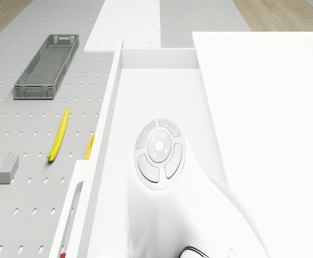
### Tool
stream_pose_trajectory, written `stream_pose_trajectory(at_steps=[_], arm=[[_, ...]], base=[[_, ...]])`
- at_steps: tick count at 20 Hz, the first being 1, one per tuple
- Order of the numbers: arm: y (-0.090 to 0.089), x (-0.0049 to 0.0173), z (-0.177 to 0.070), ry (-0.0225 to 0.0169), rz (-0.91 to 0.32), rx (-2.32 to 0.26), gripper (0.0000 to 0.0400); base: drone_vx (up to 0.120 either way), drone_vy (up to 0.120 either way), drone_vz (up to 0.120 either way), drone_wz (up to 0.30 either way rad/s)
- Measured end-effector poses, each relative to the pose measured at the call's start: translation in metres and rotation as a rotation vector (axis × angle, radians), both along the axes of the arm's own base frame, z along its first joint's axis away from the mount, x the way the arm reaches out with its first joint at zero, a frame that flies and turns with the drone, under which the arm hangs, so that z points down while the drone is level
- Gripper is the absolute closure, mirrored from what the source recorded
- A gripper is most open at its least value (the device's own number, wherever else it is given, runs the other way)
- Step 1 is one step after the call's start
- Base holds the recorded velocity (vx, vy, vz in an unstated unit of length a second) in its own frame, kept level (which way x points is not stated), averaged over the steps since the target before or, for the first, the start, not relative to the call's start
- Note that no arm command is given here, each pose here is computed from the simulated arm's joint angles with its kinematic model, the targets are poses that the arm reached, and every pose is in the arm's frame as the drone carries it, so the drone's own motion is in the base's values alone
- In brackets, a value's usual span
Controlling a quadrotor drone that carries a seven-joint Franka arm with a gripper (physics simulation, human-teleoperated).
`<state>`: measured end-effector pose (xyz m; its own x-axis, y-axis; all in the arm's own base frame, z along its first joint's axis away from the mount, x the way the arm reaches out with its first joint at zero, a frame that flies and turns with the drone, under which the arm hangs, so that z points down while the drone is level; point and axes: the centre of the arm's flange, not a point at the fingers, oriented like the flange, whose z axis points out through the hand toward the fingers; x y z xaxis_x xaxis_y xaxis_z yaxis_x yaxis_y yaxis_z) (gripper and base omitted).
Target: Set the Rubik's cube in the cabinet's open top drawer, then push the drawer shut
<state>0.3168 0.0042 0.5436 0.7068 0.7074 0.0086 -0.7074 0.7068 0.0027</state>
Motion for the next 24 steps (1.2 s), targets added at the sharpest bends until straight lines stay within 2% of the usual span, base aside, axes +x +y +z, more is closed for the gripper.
stream_pose_trajectory(at_steps=[11,13,19,22,24], arm=[[0.000,0.0000,0.043,-0.0004,0.000,0.000,0.0079],[0.000,0.0000,0.048,0.0001,0.000,-0.001,0.0051],[0.000,0.0000,0.038,0.0017,0.000,-0.005,0.0011],[0.000,0.0000,0.026,0.0021,0.000,-0.006,0.0005],[0.000,0.0000,0.021,0.0022,0.000,-0.006,0.0003]], base=[[0.000,0.000,0.000,0.000],[0.000,0.000,0.000,0.000],[0.000,0.000,0.000,0.000],[0.000,0.000,0.107,0.000],[-0.100,0.100,0.120,0.000]])
